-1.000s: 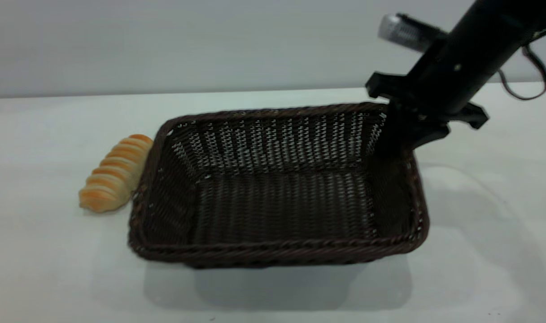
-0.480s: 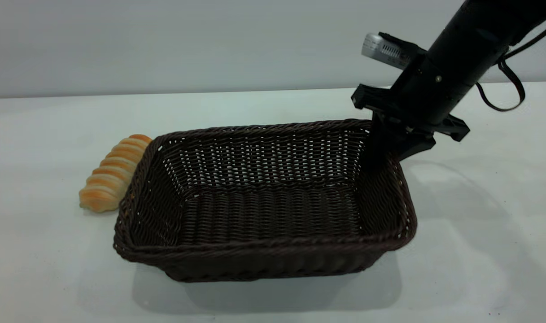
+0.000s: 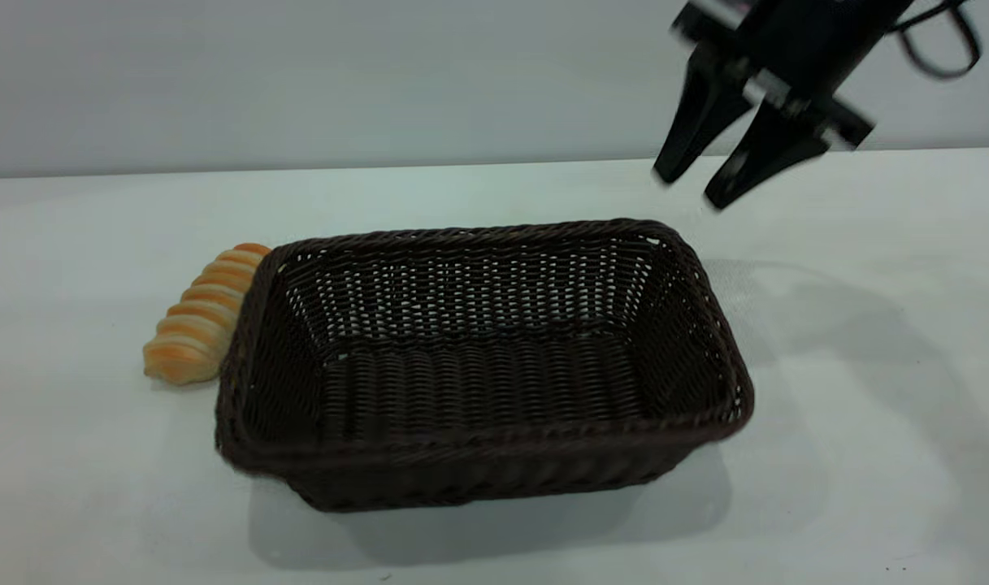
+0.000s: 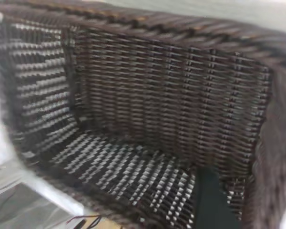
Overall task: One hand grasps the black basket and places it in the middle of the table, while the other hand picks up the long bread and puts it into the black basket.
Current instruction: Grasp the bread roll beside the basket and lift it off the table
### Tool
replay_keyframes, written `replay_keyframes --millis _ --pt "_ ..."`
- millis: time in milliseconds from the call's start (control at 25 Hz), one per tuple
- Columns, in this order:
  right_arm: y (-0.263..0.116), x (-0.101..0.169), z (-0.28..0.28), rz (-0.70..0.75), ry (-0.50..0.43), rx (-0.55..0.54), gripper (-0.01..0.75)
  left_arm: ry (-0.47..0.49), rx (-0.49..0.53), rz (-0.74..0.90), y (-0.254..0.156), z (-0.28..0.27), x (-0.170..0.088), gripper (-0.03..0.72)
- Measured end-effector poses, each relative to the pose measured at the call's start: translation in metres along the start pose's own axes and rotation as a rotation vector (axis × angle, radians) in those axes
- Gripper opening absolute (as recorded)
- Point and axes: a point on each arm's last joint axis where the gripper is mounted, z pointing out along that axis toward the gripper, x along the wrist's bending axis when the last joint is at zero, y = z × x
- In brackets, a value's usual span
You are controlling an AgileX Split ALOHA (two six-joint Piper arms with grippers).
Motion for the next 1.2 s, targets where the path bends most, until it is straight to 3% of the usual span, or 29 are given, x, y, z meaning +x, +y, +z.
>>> replay_keyframes --millis 160,280,400,600,760,1040,1200 --pt "0.016 -0.007 -0.037 -0.022 -0.037 -0.068 0.444 0.000 0.000 0.000 0.000 0.000 0.000 0.542" --pt "0.019 -0.005 -0.066 -0.067 -0.148 -0.114 0.444 -0.001 0.001 -0.001 0.000 0.000 0.000 0.542" --pt "0.014 0.006 -0.101 -0.138 -0.290 -0.157 0.444 -0.002 0.015 -0.003 0.003 0.003 0.000 0.542" --pt "-0.010 0.041 -0.165 -0.188 -0.427 -0.279 0.444 -0.001 0.082 0.013 0.032 0.017 -0.001 0.542" --pt "-0.046 0.069 -0.201 -0.211 -0.448 -0.355 0.444 -0.013 0.187 0.041 0.060 0.046 -0.003 0.542" --pt "-0.124 0.099 -0.209 -0.254 -0.441 -0.331 0.444 -0.116 0.423 0.116 0.087 0.134 -0.009 0.542" --pt "-0.159 0.111 -0.201 -0.299 -0.424 -0.302 0.444 -0.178 0.467 0.136 0.094 0.191 -0.013 0.526"
